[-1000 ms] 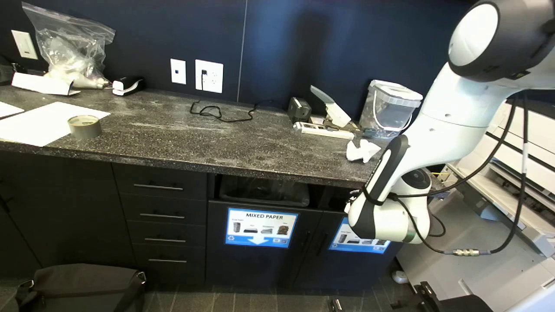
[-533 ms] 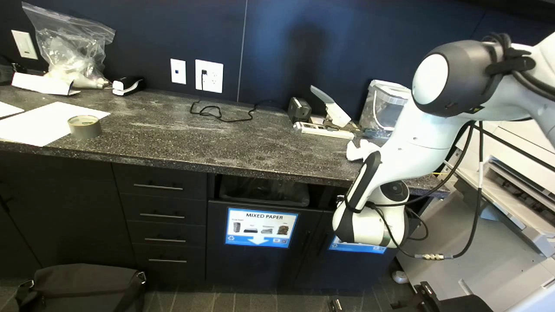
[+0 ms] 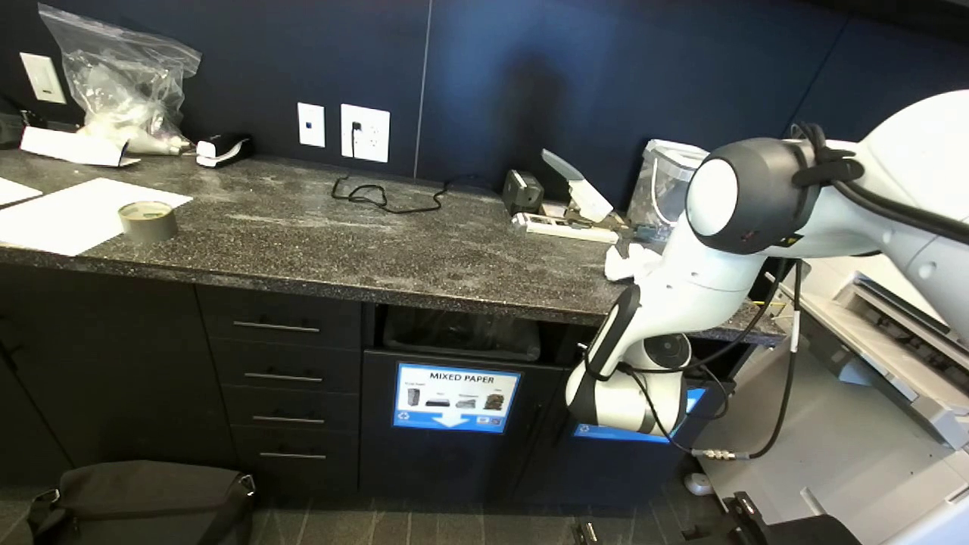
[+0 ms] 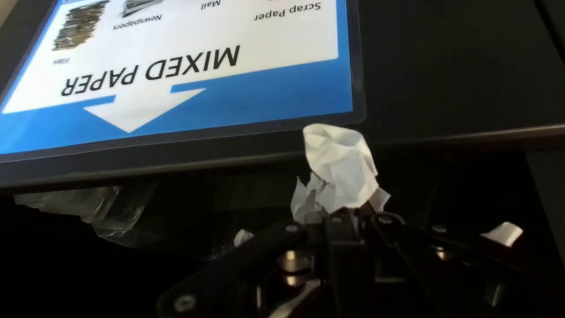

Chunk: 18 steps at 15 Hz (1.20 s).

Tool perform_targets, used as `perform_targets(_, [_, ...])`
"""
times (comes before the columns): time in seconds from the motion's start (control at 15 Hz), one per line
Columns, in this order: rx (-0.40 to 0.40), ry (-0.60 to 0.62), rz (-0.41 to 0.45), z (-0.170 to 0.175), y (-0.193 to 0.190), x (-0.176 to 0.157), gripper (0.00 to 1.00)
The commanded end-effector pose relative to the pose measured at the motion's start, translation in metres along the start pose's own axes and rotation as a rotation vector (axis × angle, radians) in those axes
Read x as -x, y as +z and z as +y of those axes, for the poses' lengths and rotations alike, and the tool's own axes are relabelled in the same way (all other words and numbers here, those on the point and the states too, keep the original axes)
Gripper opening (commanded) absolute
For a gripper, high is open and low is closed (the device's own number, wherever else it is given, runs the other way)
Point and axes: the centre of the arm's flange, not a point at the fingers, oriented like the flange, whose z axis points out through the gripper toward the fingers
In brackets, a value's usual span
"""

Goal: Remove all the paper trash from the base top and put them in the mixed paper bin on the right

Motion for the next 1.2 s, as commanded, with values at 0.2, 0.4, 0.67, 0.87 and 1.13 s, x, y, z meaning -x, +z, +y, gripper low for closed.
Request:
perform_targets(0.2, [0.002,0.04,0.109,-0.015,0.048,-0.005,0.07])
perform_targets(0.4, [0.006,0.042,0.125,-0.016,0.059,-0.008,0.07])
perform_targets(0.67, [0.007,0.046,0.117,-0.014,0.066,-0.006,0.31])
perform_targets(0.87, [0.009,0.039,0.115,-0.013,0.068,-0.008,0.39])
perform_targets(1.13, [0.016,0.035,0.11,-0.009,0.066,-0.015,0.7])
